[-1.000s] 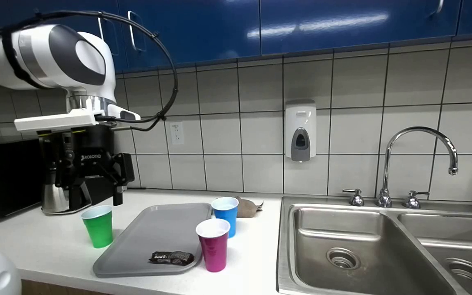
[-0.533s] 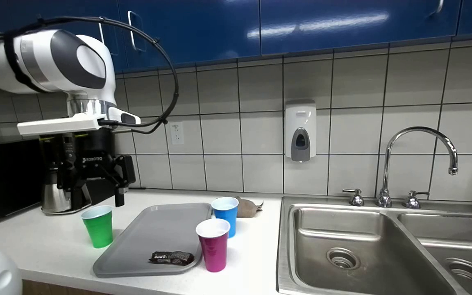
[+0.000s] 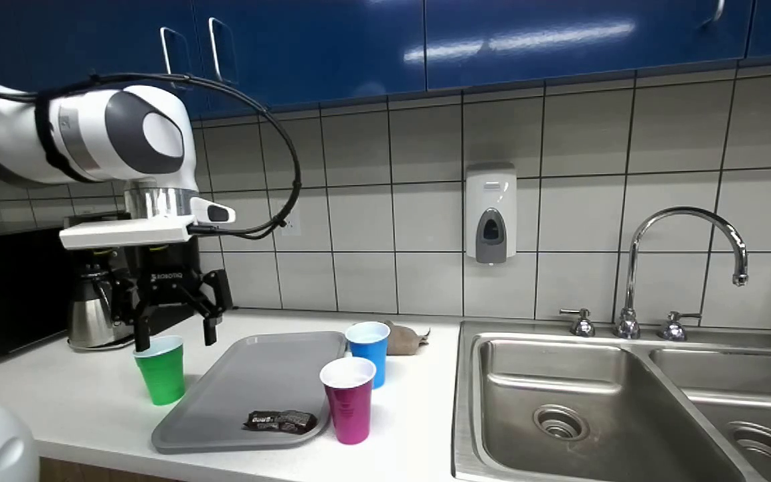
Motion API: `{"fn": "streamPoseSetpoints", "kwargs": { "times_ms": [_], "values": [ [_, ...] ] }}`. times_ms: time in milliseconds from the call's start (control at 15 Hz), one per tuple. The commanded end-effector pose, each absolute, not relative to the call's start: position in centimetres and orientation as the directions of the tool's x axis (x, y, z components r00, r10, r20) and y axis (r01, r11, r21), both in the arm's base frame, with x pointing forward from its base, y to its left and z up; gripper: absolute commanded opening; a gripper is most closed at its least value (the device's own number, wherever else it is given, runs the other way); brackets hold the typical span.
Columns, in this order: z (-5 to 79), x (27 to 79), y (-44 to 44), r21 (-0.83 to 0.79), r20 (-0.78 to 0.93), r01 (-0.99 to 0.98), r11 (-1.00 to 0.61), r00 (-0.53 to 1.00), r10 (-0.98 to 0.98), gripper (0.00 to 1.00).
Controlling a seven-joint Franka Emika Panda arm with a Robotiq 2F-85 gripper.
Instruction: Pick the cups and place them on the tray
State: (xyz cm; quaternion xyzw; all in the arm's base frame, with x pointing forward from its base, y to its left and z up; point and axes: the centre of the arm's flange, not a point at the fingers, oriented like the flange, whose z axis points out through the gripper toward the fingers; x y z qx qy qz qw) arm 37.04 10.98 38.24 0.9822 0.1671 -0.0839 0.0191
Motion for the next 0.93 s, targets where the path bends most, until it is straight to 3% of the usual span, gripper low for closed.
{"fn": "streamPoseSetpoints", "kwargs": {
  "times_ms": [0,867],
  "values": [
    [37.0,39.4,12.3,-0.005,-0.149,0.403,-0.915,0.905,0.399,1.0],
    [33.7,48.6,16.9,-0.041,-0.056,0.564,-0.825,0.823,0.565,1.0]
  ]
}}
